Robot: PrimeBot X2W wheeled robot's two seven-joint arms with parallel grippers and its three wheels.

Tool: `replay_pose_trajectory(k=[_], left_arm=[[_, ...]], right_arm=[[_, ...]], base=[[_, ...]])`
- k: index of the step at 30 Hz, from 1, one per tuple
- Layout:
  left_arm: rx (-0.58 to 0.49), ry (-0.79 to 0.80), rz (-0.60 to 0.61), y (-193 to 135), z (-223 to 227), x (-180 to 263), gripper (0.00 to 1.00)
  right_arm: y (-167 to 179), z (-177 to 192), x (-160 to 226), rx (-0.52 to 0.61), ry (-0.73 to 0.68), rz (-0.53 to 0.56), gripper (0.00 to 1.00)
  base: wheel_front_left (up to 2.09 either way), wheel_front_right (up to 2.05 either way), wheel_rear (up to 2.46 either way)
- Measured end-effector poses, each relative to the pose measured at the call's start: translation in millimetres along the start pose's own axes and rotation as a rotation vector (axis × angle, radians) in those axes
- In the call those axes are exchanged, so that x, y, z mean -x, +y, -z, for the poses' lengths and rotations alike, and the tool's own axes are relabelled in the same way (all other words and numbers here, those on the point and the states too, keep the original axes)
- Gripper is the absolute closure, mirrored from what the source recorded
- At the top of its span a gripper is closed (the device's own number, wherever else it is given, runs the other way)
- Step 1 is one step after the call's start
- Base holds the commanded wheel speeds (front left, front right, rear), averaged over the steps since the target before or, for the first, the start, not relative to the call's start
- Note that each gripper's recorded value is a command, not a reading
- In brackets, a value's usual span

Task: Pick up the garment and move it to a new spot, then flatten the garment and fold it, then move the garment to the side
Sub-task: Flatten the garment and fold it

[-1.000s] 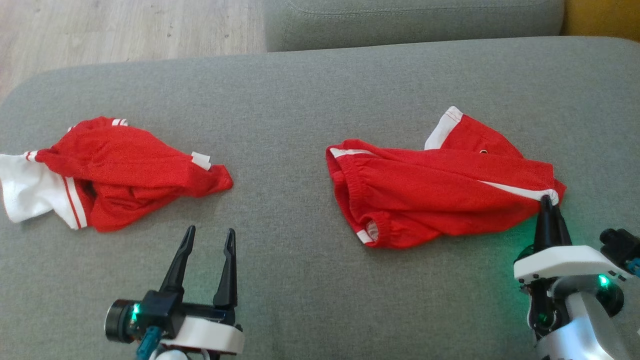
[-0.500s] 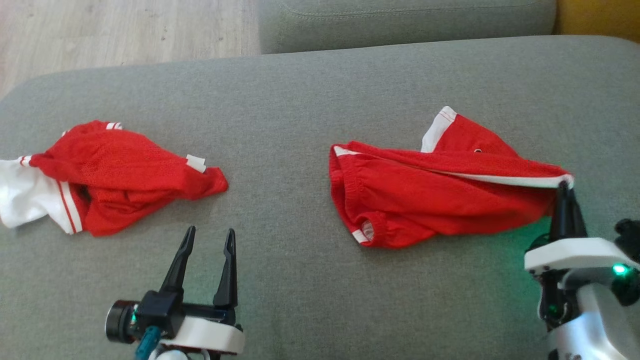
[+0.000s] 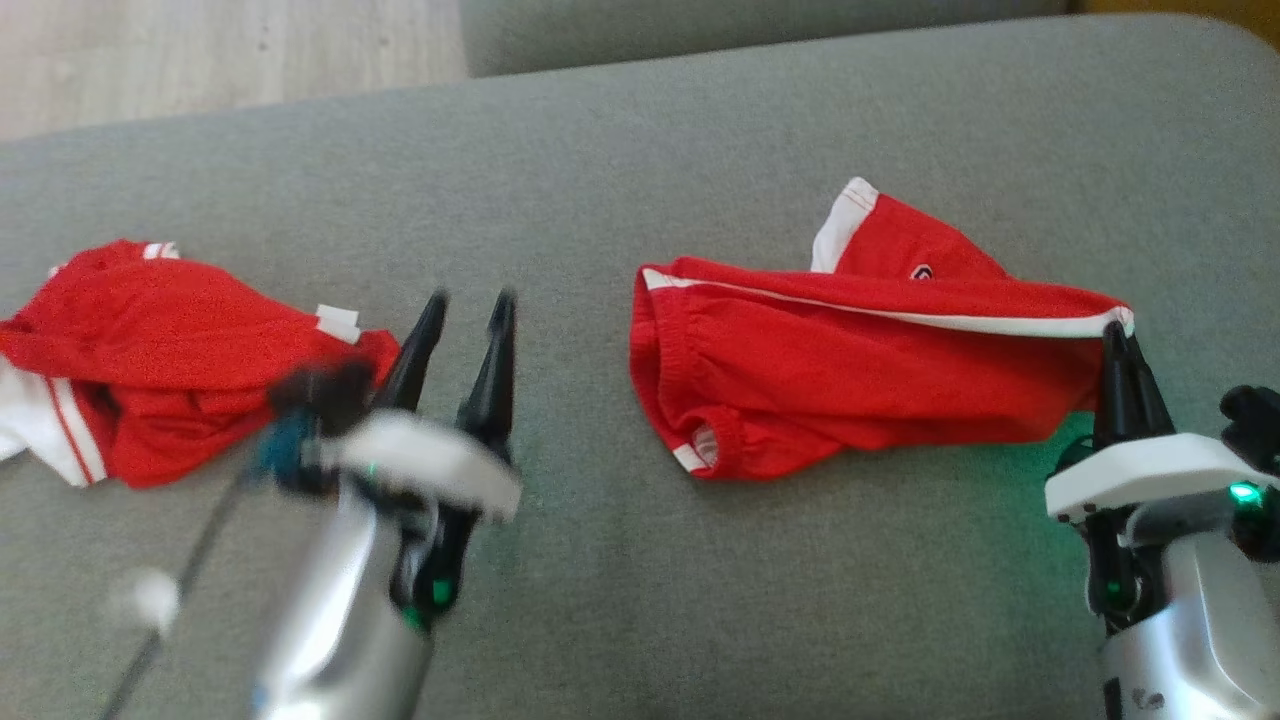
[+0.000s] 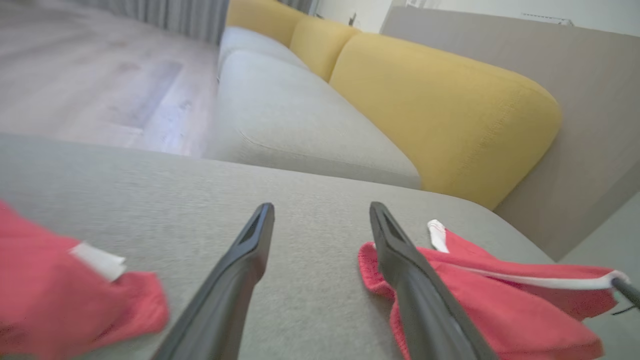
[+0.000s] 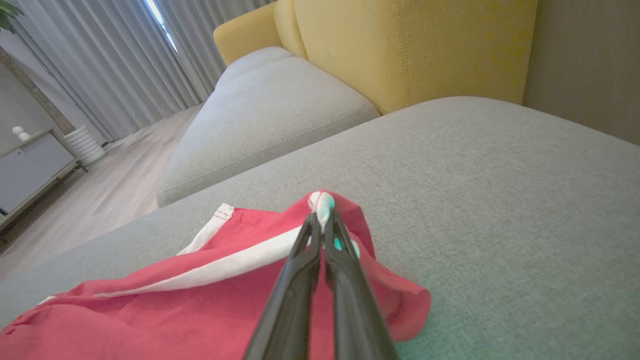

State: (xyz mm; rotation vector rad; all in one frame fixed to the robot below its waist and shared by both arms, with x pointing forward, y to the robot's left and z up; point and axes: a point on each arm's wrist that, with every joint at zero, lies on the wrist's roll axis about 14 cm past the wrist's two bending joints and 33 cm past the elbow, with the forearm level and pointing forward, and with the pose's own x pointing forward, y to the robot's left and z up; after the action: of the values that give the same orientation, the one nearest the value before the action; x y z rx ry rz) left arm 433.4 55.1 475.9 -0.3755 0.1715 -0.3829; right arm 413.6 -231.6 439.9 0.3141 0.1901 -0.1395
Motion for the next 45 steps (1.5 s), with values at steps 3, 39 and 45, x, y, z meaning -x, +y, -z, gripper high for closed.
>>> replay_pose_trajectory(k=[3, 39, 45], left_arm=[[0.090, 0.135, 0.076, -18.0, -0.9, -32.5, 0.00], [0.432, 0.971, 0.157, -67.5, 72.9, -72.3, 0.00], [0.438, 0.980, 0.156, -67.2, 77.5, -73.7, 0.55]], right_arm=[[-1.9, 4.1, -3.0, 0.014, 0.016, 0.004, 1.00], [-8.2, 9.0, -21.4, 0.079, 0.032, 0.006, 1.00], [-7.6, 6.4, -27.2, 0.083, 0.027, 0.005, 1.00]], base=[[0.00, 0.00, 0.00], [0.00, 0.00, 0.00], [0.00, 0.00, 0.00]])
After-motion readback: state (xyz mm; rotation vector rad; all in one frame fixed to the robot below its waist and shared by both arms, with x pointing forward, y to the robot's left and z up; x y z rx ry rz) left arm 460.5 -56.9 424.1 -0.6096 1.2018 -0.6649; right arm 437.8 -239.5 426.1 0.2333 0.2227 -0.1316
